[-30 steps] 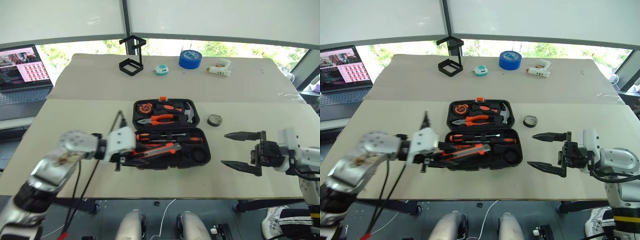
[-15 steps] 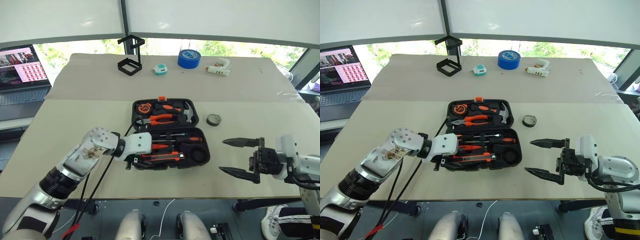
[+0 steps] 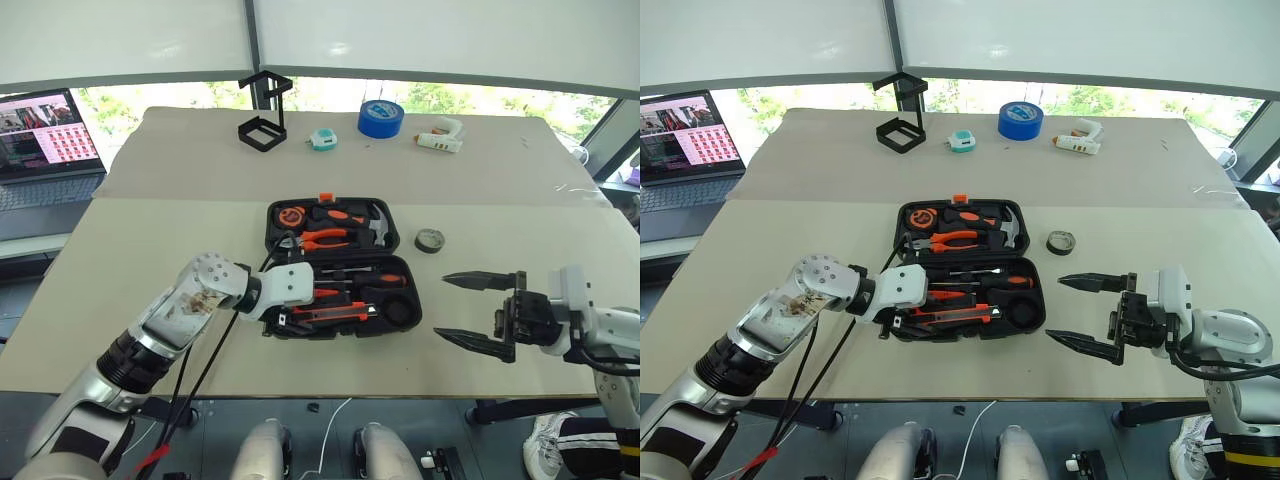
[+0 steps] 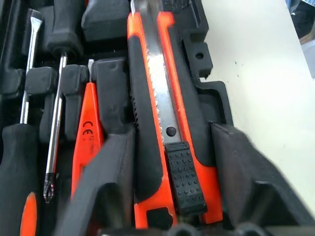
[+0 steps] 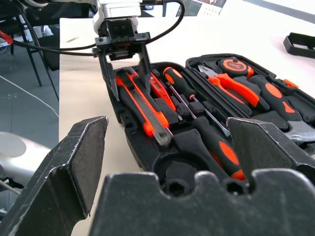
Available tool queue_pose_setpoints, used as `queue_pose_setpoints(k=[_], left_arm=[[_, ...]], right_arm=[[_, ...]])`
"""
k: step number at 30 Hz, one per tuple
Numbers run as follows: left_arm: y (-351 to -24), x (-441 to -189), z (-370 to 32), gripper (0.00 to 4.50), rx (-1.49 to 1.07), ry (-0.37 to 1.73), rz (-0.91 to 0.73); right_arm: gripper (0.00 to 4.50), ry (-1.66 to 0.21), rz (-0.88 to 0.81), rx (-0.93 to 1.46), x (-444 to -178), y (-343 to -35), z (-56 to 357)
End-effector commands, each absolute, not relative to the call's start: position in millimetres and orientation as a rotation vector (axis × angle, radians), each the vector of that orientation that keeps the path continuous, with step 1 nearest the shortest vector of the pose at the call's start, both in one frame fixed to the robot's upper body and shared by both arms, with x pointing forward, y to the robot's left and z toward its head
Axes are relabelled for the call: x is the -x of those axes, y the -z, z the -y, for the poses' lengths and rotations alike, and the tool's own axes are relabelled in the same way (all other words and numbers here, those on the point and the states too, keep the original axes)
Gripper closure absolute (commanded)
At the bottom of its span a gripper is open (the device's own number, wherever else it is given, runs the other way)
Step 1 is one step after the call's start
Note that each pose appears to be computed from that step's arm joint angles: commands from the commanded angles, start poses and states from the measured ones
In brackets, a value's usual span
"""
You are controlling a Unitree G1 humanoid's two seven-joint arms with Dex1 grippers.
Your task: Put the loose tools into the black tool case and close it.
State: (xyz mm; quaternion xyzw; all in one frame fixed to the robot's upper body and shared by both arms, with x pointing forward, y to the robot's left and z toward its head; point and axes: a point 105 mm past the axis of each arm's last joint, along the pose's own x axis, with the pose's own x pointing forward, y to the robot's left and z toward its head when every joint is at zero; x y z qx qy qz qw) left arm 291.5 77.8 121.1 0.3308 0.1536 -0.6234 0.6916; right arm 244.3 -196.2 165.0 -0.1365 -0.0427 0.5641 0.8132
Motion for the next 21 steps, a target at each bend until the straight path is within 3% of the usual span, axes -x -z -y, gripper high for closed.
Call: queue_pose_setpoints(k=[1, 2, 8, 9, 11, 19, 21], left_arm=[[-130, -298, -76, 0.32, -0.718, 1.373, -0.273], [-135, -300, -75, 0.06, -0.702, 1.371, -0.252], [-175, -307, -76, 0.06, -0.558, 1.380, -0.083], [-176, -309, -78, 0.59, -0.561, 1.369, -0.067], [-172, -310, -79, 1.07, -0.571, 1.369, -0.047], [-146, -297, -73, 4.05, -0.518, 1.448, -0.034], [-132, -297, -71, 4.45, -0.558, 1.444, -0.053]], right_arm=[[0.00, -1.197, 0.132, 0.298, -246, -174, 194], [0.00, -1.196, 0.133, 0.298, -247, -174, 194], [0.00, -1.183, 0.146, 0.298, -250, -174, 194], [0.00, -1.180, 0.148, 0.297, -251, -174, 194], [0.00, -1.173, 0.154, 0.294, -252, -174, 194], [0.00, -1.132, 0.176, 0.288, -254, -175, 195], [0.00, -1.127, 0.175, 0.288, -252, -174, 196]])
